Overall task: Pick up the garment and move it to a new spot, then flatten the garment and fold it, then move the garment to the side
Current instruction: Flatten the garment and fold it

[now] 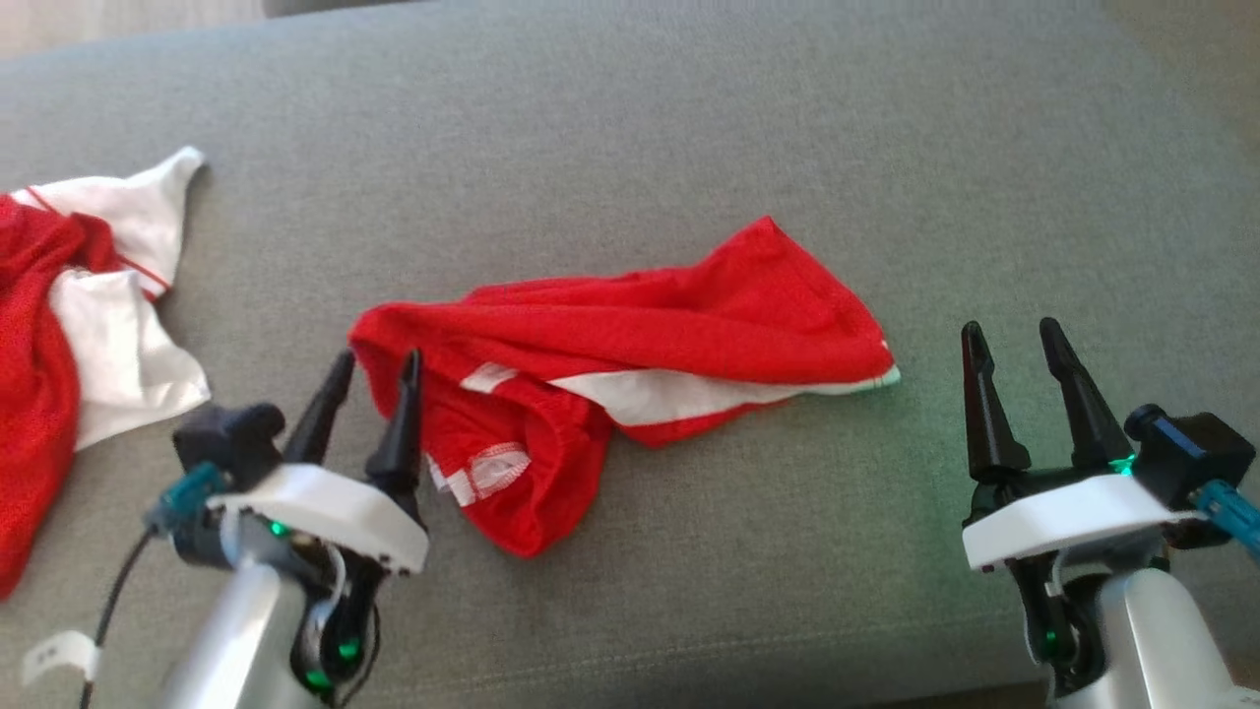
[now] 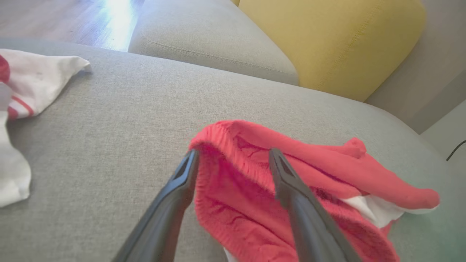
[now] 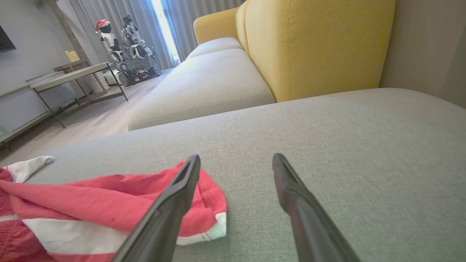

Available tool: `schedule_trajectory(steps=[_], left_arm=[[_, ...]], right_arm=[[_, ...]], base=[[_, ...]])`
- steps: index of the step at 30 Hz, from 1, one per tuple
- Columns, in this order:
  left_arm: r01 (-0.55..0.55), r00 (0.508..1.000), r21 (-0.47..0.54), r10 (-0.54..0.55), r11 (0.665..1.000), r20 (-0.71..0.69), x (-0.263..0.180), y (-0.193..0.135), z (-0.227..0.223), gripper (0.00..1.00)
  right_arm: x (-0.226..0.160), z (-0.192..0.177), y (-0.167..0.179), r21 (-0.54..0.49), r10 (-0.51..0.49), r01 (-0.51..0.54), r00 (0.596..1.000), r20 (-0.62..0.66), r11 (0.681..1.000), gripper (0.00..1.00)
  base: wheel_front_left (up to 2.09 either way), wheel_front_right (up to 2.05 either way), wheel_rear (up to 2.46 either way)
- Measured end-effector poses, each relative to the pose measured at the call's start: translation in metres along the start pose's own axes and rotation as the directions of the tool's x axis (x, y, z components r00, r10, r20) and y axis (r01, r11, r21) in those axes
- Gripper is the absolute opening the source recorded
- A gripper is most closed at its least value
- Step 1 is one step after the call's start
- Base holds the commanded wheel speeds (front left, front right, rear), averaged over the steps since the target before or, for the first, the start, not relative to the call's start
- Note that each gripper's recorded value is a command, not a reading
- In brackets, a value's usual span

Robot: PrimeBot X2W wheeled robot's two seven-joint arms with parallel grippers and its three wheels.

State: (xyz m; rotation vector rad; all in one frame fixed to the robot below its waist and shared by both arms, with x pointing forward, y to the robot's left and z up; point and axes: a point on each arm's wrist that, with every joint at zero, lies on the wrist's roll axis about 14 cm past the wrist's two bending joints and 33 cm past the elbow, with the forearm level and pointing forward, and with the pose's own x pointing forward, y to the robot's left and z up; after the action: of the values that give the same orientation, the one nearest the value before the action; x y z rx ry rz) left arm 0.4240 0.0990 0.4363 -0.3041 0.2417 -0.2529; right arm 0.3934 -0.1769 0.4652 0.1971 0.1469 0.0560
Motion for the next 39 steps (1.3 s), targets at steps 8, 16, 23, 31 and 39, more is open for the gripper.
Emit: schedule_trajectory(steps=[8, 16, 23, 31, 39], left_arm=[[-0.027, 0.999, 0.031, 0.027, 0.999, -0.024, -0.033, -0.003, -0.005, 1.00], [-0.077, 0.989, 0.118, 0.060, 0.990, 0.138, -0.058, -0.006, 0.029, 1.00], [-0.129, 0.959, 0.173, 0.079, 0.977, 0.271, -0.068, -0.002, 0.061, 1.00], [-0.170, 0.963, 0.221, 0.114, 0.960, 0.246, -0.084, 0.013, 0.048, 1.00], [-0.175, 0.966, 0.222, 0.123, 0.959, 0.227, -0.082, 0.017, 0.043, 1.00]], right_arm=[[-0.006, 0.016, 0.011, -0.021, 0.032, -0.031, 0.999, 0.032, 0.999, 1.00], [-0.025, 0.015, 0.015, -0.030, 0.040, -0.039, 0.999, 0.020, 0.999, 1.00], [-0.028, 0.024, 0.022, -0.053, 0.060, -0.058, 0.998, 0.035, 0.997, 1.00], [-0.036, 0.018, 0.025, -0.060, 0.064, -0.064, 0.998, 0.007, 0.996, 1.00], [-0.035, 0.016, 0.025, -0.060, 0.065, -0.065, 0.998, 0.000, 0.996, 1.00]], base=[[0.00, 0.00, 0.00], [0.00, 0.00, 0.00], [0.00, 0.00, 0.00], [0.00, 0.00, 0.00], [0.00, 0.00, 0.00]])
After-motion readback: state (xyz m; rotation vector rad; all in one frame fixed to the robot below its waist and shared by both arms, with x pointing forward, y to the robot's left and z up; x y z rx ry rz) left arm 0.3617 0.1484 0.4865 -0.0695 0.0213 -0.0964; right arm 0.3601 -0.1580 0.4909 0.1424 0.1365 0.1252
